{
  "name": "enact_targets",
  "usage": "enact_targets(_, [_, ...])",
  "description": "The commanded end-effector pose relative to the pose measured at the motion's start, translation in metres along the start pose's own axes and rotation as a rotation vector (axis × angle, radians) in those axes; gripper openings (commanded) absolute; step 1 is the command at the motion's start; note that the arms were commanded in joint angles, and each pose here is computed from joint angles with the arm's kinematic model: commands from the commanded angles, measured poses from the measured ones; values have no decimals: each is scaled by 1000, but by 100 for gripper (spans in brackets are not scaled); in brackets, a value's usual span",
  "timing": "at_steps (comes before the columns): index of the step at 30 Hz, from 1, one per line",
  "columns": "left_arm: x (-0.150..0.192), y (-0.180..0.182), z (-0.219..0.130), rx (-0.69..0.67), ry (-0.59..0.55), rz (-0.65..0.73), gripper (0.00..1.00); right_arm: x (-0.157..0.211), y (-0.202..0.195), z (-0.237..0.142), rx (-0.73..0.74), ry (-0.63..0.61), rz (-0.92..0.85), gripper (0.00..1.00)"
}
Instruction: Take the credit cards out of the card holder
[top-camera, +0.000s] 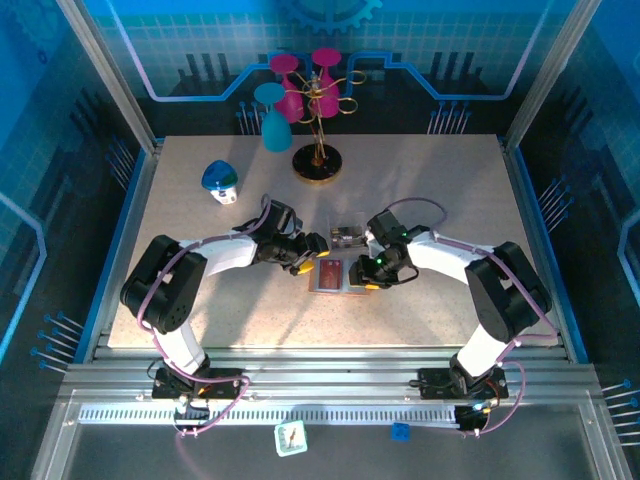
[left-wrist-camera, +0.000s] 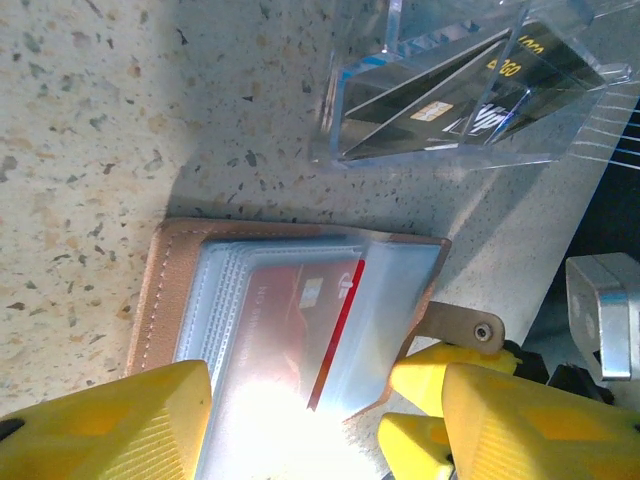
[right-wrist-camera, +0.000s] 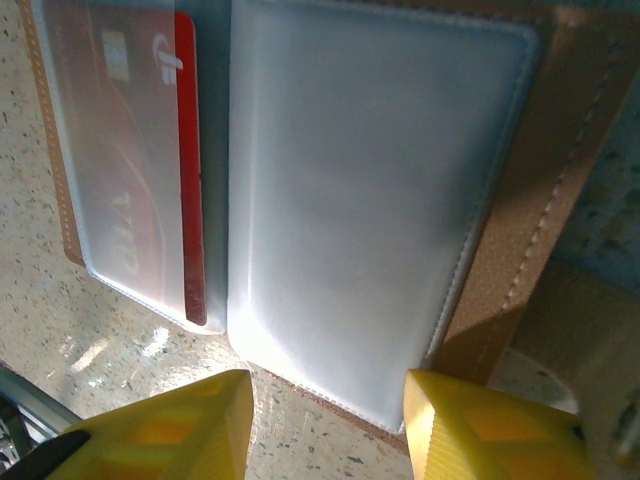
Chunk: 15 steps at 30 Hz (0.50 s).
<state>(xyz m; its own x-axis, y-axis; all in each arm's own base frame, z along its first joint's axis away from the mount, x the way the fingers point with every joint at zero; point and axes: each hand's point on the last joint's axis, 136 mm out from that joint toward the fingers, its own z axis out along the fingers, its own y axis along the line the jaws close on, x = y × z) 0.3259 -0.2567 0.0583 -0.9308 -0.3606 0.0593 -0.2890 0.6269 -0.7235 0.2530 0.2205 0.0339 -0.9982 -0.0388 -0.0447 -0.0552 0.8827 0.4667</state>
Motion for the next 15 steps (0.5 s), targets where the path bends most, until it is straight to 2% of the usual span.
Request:
enact_targets(1, [6,-8,-8,38,17,21,63,-10,3,-10,-5,-36,-21,44])
enact_targets(6, [10,-8,-5,36,27,25,62,-15,12,-14,-35,-40,-19,43])
enact_targets(11, [10,-8,-4,30,26,30,58,-21,39,-20,-165,-50,-2,42])
enact_targets(15, [9,-2,-3,3,18,28,51,-29,57,-21,-260,-63,20,42])
